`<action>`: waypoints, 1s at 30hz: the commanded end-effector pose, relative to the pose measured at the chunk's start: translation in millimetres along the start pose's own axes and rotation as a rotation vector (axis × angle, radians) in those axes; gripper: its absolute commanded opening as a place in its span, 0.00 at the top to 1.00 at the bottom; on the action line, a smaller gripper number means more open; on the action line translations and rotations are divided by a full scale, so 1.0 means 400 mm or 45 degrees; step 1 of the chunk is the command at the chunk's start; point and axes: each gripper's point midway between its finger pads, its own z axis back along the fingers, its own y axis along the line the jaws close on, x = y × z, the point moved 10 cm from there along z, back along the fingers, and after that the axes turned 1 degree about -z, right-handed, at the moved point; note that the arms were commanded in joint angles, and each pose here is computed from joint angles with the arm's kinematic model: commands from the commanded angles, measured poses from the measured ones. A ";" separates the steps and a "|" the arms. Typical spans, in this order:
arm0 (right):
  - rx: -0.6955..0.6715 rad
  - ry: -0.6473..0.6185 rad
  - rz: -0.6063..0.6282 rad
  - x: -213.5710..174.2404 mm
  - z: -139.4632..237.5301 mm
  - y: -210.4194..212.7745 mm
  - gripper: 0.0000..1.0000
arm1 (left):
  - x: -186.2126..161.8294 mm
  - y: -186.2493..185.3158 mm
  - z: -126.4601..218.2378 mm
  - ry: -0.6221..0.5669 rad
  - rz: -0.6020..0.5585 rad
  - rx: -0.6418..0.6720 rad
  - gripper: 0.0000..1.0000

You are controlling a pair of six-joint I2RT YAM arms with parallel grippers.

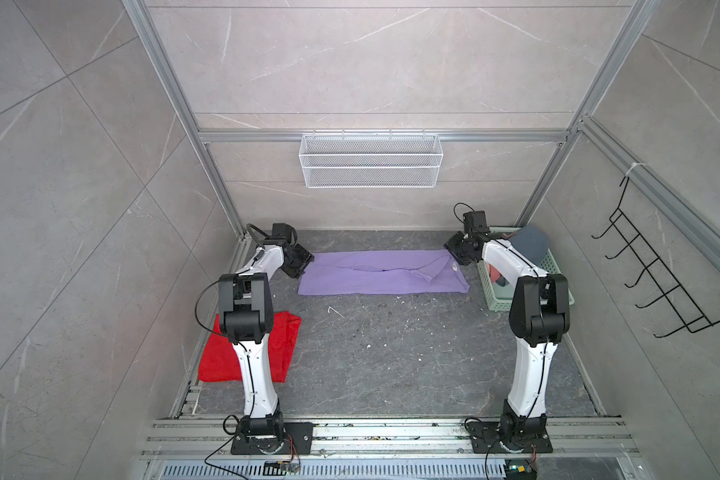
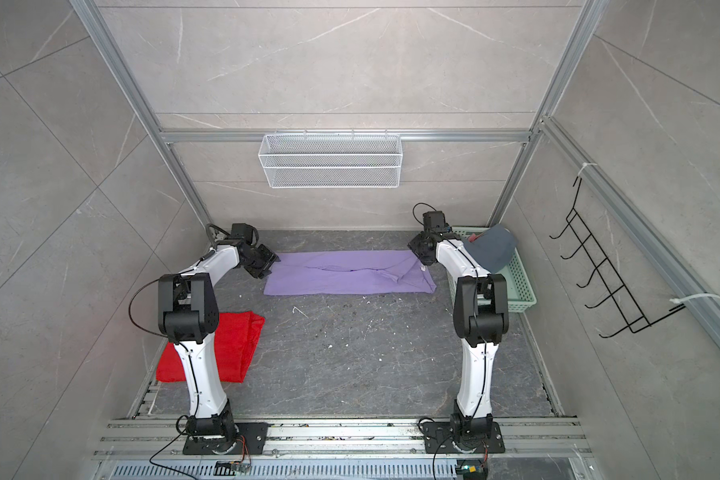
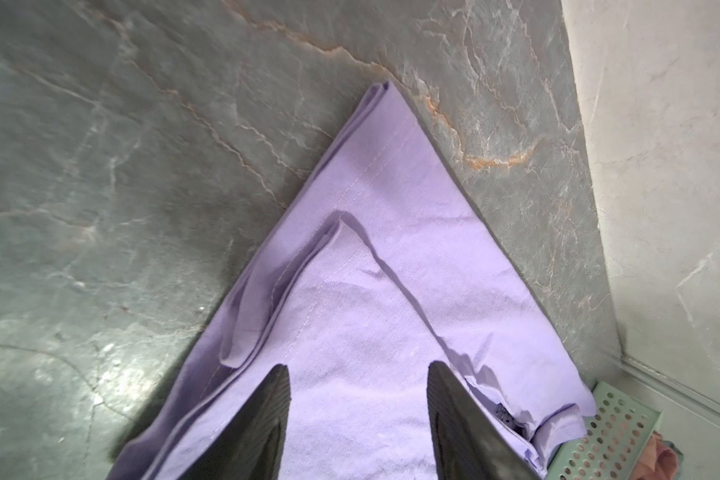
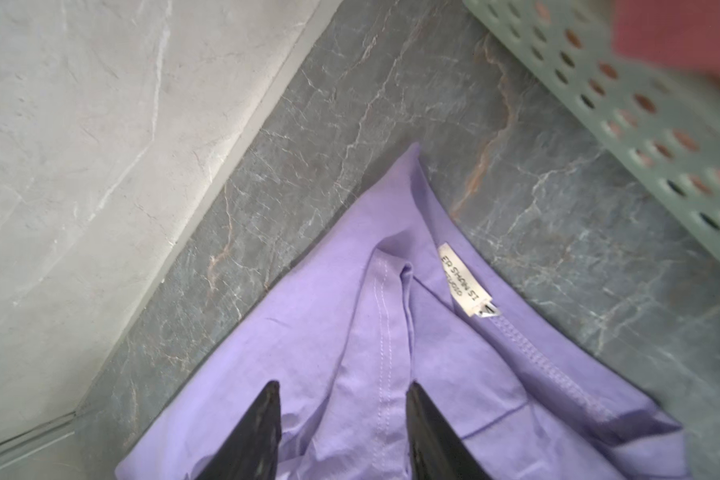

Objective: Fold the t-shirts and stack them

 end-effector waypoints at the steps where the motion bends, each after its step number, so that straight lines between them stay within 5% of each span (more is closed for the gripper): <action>1: -0.003 0.032 0.013 -0.024 0.052 -0.013 0.49 | 0.011 -0.034 0.055 -0.063 -0.035 -0.025 0.41; 11: 0.020 0.219 -0.196 -0.138 0.049 -0.073 0.50 | -0.053 -0.053 0.058 0.008 -0.076 -0.021 0.41; 30: 0.019 0.359 -0.207 -0.210 -0.084 -0.017 0.54 | -0.075 -0.064 0.039 0.043 -0.077 -0.046 0.41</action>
